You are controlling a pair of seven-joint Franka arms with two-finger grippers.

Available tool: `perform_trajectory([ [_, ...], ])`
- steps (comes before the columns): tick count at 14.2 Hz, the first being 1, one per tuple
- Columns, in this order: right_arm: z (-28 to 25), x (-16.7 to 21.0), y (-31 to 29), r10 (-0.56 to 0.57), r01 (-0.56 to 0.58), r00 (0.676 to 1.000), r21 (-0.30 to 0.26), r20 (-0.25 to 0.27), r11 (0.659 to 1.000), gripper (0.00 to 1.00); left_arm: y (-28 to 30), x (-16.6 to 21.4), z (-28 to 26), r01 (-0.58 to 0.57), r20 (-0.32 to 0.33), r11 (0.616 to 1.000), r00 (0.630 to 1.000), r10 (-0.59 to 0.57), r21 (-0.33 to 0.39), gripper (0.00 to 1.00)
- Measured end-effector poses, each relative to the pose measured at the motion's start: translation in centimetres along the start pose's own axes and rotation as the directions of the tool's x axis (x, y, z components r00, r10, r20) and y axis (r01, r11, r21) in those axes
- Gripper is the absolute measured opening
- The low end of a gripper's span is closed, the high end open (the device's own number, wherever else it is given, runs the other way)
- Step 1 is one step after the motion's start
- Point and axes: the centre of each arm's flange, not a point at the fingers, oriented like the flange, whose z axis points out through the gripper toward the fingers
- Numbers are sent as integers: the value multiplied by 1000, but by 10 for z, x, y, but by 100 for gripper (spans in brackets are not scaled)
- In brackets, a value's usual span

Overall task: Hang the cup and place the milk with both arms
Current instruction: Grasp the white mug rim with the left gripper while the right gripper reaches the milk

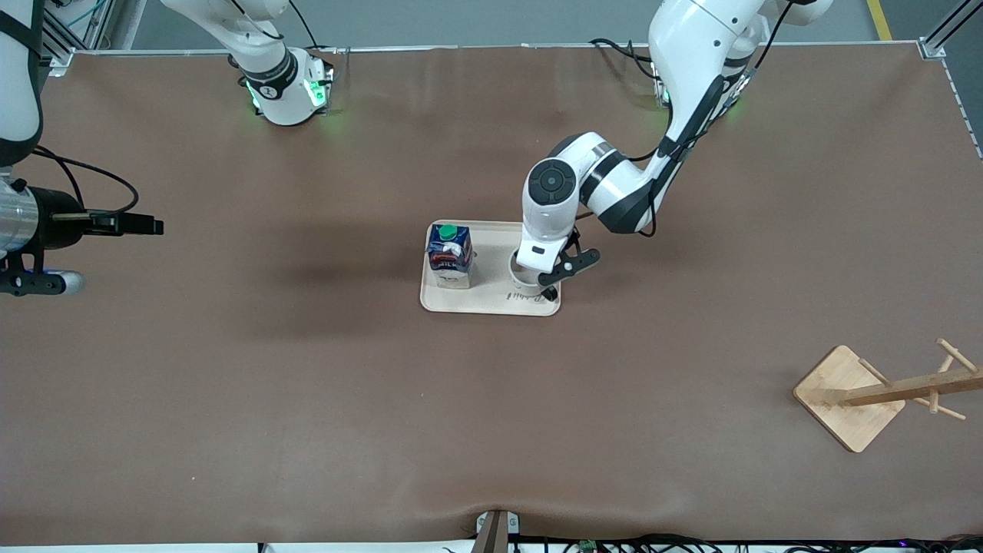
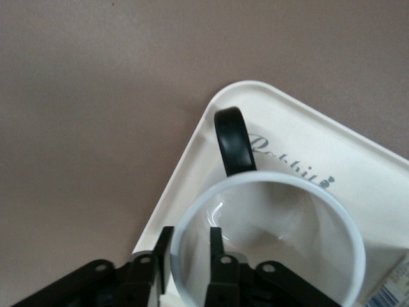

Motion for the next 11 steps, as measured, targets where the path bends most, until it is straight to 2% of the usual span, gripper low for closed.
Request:
perform_trajectory([
  [1,0,1,-1,-2,2,1000,6,-5,1000,100,0,3,-2,-4,-12,1000,1000,4,-4,10],
  [2,0,2,-1,-3,3,1000,9,-11,1000,100,1,7,-6,-8,-27,1000,1000,8,-11,6],
  [4,8,13,-1,-1,2,1000,16,-27,1000,100,2,18,-24,-24,-74,999,997,21,-29,7],
  [6,24,28,0,-1,1,1000,27,-9,1000,100,-2,36,-58,-44,-112,998,993,38,-47,7],
  [8,34,35,-8,2,-3,1000,49,8,999,100,-14,53,-104,-76,-134,997,988,72,-22,7],
  [11,40,31,-43,41,-43,998,50,46,998,100,-43,88,-171,-143,-160,990,977,143,10,7],
])
